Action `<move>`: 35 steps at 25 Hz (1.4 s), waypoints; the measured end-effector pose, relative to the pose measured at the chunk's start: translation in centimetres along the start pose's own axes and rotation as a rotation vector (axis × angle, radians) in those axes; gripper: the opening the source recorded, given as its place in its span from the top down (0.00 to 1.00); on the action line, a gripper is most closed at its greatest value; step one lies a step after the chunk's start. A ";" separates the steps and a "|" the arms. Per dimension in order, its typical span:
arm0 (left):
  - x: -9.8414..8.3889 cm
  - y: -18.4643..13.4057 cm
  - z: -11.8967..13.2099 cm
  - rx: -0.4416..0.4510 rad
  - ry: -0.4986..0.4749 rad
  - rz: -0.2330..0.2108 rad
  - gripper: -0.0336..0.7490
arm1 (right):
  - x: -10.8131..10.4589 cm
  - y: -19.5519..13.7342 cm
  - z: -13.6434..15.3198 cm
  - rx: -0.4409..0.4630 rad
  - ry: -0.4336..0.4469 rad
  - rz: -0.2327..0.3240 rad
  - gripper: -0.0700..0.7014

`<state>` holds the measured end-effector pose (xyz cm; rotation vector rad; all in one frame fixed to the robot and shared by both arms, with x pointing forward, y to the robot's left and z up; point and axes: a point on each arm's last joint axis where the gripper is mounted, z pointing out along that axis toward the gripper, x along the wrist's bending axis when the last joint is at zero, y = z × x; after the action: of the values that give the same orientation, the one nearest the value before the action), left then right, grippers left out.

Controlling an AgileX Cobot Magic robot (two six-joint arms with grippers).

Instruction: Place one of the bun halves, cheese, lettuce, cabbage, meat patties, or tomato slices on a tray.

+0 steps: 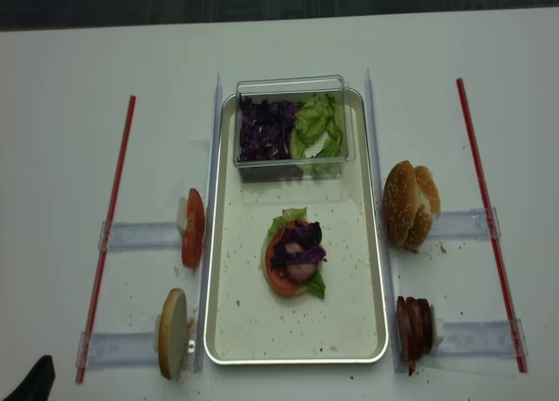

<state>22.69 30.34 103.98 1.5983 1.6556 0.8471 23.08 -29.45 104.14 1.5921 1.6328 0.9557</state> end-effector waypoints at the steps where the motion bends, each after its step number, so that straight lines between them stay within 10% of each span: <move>1: 0.0 0.0 0.0 0.000 0.000 0.000 0.18 | 0.0 0.0 0.0 0.000 0.000 0.000 0.17; 35: 0.0 0.0 0.0 -0.002 0.000 0.002 0.19 | 0.0 0.0 0.0 0.000 0.000 0.000 0.17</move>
<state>22.66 30.34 103.97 1.5986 1.6528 0.8495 23.08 -29.45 104.14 1.5921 1.6328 0.9557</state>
